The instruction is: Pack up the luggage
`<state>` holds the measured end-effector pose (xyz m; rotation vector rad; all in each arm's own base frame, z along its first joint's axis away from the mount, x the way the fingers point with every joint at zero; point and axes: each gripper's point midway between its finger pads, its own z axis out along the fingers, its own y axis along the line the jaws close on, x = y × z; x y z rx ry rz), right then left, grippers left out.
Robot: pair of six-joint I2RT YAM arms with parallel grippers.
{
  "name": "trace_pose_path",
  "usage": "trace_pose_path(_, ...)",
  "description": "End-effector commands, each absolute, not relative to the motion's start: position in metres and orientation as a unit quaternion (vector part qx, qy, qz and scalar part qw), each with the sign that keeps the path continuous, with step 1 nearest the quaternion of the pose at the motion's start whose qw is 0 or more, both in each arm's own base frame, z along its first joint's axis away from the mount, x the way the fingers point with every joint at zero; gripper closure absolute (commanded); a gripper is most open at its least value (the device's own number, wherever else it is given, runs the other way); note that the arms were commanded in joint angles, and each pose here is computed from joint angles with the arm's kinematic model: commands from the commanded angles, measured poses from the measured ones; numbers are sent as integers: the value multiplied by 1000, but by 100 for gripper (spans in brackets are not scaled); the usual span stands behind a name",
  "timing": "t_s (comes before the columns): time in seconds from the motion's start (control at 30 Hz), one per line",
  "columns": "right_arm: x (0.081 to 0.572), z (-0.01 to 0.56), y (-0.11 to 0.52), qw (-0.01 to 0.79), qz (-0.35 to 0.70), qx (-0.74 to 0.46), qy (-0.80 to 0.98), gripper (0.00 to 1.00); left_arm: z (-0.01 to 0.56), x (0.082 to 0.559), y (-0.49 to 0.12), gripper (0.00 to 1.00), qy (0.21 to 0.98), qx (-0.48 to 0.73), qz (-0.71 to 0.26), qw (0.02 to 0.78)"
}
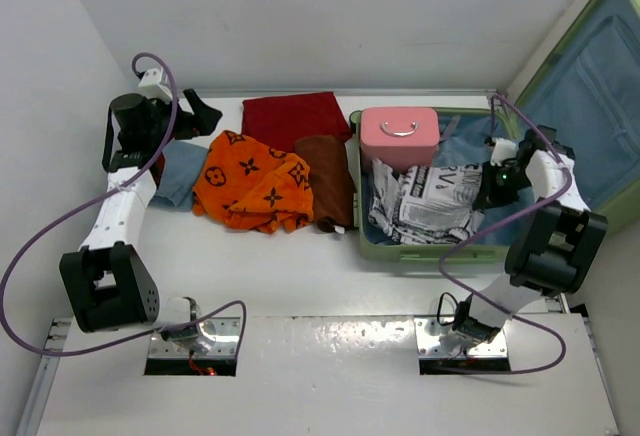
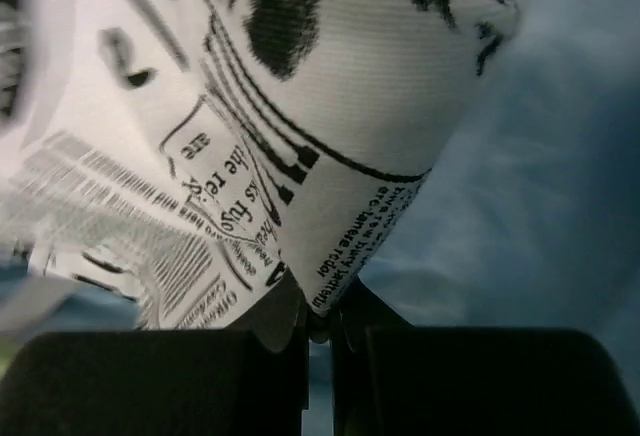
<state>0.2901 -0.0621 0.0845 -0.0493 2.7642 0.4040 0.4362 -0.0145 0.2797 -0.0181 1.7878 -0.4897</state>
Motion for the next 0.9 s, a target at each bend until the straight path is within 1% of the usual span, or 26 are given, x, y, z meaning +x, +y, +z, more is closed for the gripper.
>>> trace_pose_path(0.0,298,85,-115,184,52,-67,979,100,305,442,-23,8,749,22,-211,627)
trace_pose_path(0.17,305,78,-150,170,-1,-81,982,100,301,446,-27,8,752,24,-215,622)
trace_pose_path(0.37,323,95,-183,204,-79,-100,971,100,295,448,-28,8,758,23,-210,617)
trace_pose_path(0.47,341,116,-197,229,-116,-107,960,100,295,449,-30,8,758,27,-206,618)
trace_pose_path(0.53,344,113,-200,215,-118,-111,963,100,292,449,-28,8,762,25,-200,615)
trace_pose_path(0.57,342,113,-200,197,-115,-119,966,87,292,451,-24,8,765,18,-183,618)
trace_pose_path(0.6,342,111,-200,195,-113,-119,967,87,292,451,-24,8,765,18,-182,618)
trace_pose_path(0.63,339,112,-202,186,-119,-118,968,80,285,453,-20,8,773,14,-172,611)
trace_pose_path(0.67,338,113,-200,185,-119,-115,969,69,286,452,-25,7,777,26,-162,607)
trace_pose_path(0.7,340,119,-197,199,-115,-104,968,43,280,453,-27,6,785,35,-154,599)
trace_pose_path(0.73,340,130,-196,212,-123,-105,964,34,277,451,-28,6,792,42,-142,592)
trace_pose_path(0.77,345,134,-182,232,-98,-102,962,29,265,446,-35,4,805,63,-132,575)
trace_pose_path(0.8,348,157,-170,262,-100,-109,954,23,260,445,-33,4,811,63,-117,569)
trace_pose_path(0.83,351,164,-148,285,-58,-108,951,20,253,443,-31,4,818,58,-113,561)
trace_pose_path(0.87,358,173,-130,301,-46,-123,945,18,248,437,-30,4,821,55,-109,558)
